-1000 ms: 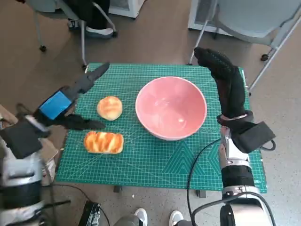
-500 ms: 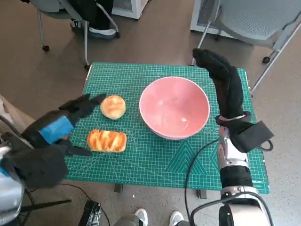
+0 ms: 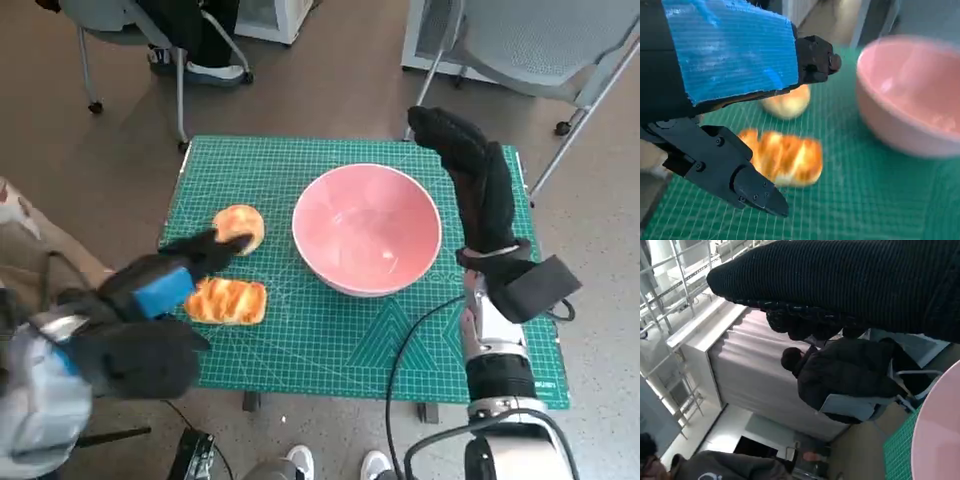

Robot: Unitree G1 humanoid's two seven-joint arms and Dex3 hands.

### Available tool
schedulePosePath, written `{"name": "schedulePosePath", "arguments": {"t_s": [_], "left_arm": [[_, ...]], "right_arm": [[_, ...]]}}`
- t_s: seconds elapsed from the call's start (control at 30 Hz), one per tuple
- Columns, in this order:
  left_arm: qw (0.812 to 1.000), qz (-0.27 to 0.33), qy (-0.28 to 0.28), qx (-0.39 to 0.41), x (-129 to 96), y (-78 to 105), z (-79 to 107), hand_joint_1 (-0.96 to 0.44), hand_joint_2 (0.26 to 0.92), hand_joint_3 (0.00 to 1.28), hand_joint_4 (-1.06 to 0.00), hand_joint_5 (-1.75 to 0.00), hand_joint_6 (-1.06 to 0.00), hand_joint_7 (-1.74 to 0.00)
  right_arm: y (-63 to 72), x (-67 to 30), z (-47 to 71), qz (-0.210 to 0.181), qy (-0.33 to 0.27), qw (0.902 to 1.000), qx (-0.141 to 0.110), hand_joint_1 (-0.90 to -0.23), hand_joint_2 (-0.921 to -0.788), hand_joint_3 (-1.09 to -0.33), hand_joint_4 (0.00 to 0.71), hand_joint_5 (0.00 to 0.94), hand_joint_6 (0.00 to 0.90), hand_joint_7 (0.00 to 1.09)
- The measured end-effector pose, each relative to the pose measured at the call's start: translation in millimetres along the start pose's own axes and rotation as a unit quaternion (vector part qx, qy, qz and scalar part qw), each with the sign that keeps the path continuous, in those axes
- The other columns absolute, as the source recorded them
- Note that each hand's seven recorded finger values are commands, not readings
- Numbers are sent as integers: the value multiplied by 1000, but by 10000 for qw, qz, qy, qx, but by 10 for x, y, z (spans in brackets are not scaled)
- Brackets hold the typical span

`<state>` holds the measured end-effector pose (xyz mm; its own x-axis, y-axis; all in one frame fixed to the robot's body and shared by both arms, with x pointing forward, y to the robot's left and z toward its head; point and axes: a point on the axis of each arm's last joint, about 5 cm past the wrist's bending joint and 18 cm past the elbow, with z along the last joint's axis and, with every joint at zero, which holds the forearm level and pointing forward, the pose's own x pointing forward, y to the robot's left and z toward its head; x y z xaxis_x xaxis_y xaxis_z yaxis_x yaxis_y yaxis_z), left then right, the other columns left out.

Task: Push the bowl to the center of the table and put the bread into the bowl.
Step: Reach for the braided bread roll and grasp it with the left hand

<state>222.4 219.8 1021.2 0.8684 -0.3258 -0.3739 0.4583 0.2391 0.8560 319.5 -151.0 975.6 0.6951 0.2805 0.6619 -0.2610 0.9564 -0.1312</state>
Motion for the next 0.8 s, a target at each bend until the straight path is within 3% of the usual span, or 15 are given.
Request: {"name": "schedulePosePath", "arguments": {"t_s": [0.37, 0.8], "left_arm": [[9979, -224, 609, 84, 300, -47, -15, -358, 659, 5, -46, -5, -189, -9], [9958, -220, 863, 222, 403, -90, -1, -326, 665, 5, -81, -8, -218, -9]], "right_arm": [[-12, -21, -4, 30, 24, 10000, -13, -692, -921, -828, 192, 3, 186, 136], [-53, -40, 7, 32, 14, 10000, -73, -680, -921, -833, 183, 0, 177, 149]]}}
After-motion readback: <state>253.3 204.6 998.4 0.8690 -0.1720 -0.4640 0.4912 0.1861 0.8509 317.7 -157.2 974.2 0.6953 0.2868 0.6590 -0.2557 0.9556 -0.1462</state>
